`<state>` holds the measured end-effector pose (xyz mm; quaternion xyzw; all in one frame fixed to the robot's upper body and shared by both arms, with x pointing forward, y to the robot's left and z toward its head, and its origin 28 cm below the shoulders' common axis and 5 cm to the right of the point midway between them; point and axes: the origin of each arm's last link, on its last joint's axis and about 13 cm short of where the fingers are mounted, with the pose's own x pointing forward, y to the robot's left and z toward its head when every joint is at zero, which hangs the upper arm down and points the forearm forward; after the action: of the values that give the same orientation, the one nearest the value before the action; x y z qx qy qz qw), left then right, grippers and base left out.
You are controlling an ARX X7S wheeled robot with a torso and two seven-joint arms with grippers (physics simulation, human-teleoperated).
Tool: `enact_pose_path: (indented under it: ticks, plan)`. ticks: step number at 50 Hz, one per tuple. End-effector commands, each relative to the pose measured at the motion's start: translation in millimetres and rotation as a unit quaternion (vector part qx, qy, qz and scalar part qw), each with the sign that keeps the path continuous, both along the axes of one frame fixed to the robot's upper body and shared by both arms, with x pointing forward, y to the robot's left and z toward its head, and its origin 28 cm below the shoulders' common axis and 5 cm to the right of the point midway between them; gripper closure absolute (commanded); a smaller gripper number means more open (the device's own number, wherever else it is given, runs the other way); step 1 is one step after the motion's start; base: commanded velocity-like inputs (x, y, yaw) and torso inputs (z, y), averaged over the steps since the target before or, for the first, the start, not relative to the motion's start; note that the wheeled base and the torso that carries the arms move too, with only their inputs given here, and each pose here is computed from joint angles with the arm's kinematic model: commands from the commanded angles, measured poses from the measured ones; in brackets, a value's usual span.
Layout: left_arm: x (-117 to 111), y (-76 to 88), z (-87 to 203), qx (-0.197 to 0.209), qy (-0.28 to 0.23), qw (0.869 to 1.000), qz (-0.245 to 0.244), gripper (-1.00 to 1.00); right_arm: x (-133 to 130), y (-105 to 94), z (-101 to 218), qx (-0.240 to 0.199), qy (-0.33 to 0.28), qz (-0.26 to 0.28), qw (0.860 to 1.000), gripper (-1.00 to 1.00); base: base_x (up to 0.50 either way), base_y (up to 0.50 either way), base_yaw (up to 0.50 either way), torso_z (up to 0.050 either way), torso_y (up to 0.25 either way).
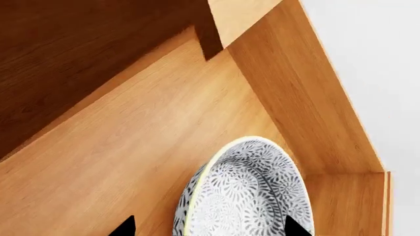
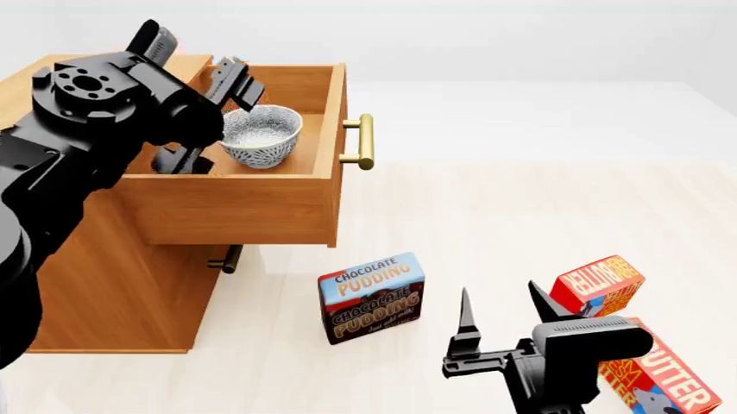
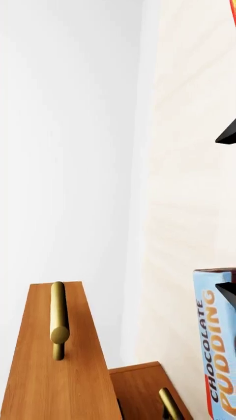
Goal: Put the bowl in the top drawer of the cabinet.
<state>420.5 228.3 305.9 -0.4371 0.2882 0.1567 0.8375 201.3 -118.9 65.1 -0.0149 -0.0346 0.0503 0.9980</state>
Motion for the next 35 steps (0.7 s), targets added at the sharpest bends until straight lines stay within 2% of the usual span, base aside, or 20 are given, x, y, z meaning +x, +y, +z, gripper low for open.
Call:
enact_pose_path:
  ticks: [1, 21, 35]
  plan:
    - [-2.1, 4.1, 15.1, 0.007, -0.031, 0.999, -0.009, -1.00, -0.2, 0.6, -1.2, -0.002, 0.002, 0.003, 1.000, -1.00, 0.00, 0.00, 0.00, 0.000, 0.000]
    - [-7.6, 6.0, 45.9, 0.037, -0.104, 0.994, -0.028, -1.00, 1.2, 2.3, -1.8, -0.005, 0.004, 0.007, 1.000, -1.00, 0.00, 0.00, 0.00, 0.000, 0.000]
    - [-48.1, -2.8, 75.1, 0.035, -0.199, 0.976, -0.084, -1.00, 0.2, 2.7, -2.8, -0.006, 0.006, 0.009, 1.000, -1.00, 0.00, 0.00, 0.00, 0.000, 0.000]
